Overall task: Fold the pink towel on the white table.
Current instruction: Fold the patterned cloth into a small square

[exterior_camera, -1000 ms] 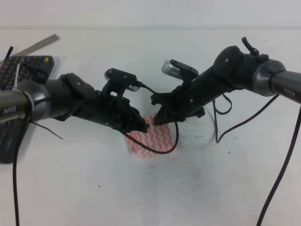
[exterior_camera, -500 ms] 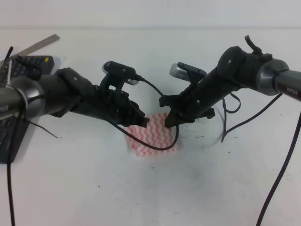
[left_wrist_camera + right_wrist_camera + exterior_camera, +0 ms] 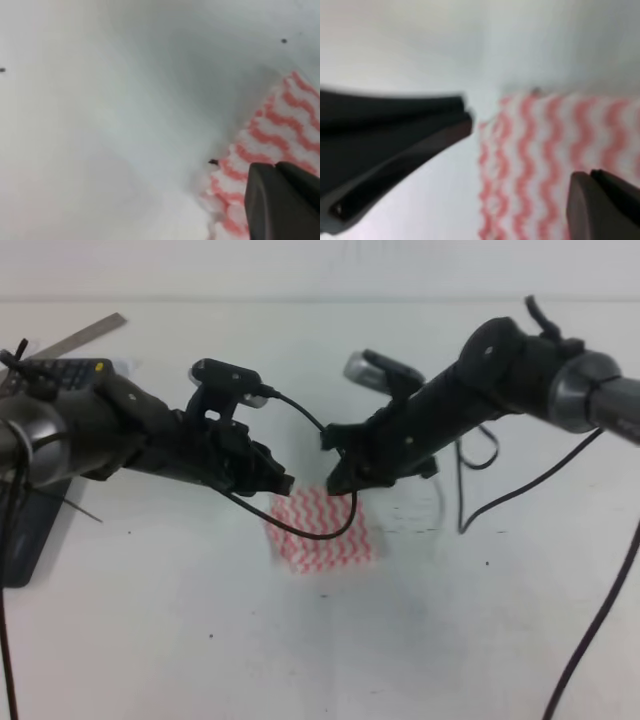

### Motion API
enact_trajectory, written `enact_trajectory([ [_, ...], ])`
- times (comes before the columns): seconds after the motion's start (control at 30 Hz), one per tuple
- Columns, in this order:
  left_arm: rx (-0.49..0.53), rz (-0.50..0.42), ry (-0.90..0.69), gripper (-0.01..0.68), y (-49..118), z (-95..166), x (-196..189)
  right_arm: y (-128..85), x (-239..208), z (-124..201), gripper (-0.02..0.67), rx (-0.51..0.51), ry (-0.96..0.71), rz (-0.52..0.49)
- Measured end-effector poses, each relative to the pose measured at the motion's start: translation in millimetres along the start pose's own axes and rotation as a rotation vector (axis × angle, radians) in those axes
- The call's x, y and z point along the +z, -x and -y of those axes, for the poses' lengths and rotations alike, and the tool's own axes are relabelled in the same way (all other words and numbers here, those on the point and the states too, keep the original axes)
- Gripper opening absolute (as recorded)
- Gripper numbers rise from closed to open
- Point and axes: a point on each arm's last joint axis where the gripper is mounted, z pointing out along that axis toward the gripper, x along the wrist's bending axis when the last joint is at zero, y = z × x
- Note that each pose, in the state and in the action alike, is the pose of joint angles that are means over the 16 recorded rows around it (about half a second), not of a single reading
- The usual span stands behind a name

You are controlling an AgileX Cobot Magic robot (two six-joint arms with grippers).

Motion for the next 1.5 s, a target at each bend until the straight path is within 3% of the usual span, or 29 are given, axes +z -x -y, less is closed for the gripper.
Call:
enact_trajectory([
  [0.27,-0.016,0.006,-0.004,-0.002,-4.7,1.0,-2.6,-6.7,11.5,3.1,-0.018,-0.015,0.003,-0.002],
  [0.83,-0.023,0.050,-0.026,-0.002,-0.4,2.9,-2.4,12.7,7.5,-1.1,-0.018,0.037,0.004,0.079],
  [1.2,0.006,0.132,-0.040,-0.002,24.2,4.1,8.5,1.7,-26.8,-6.3,-0.018,0.003,0.058,0.085],
  [1.5,0.031,0.176,-0.089,-0.002,40.9,15.1,30.0,6.7,-55.3,-10.8,-0.018,0.010,0.091,0.112],
])
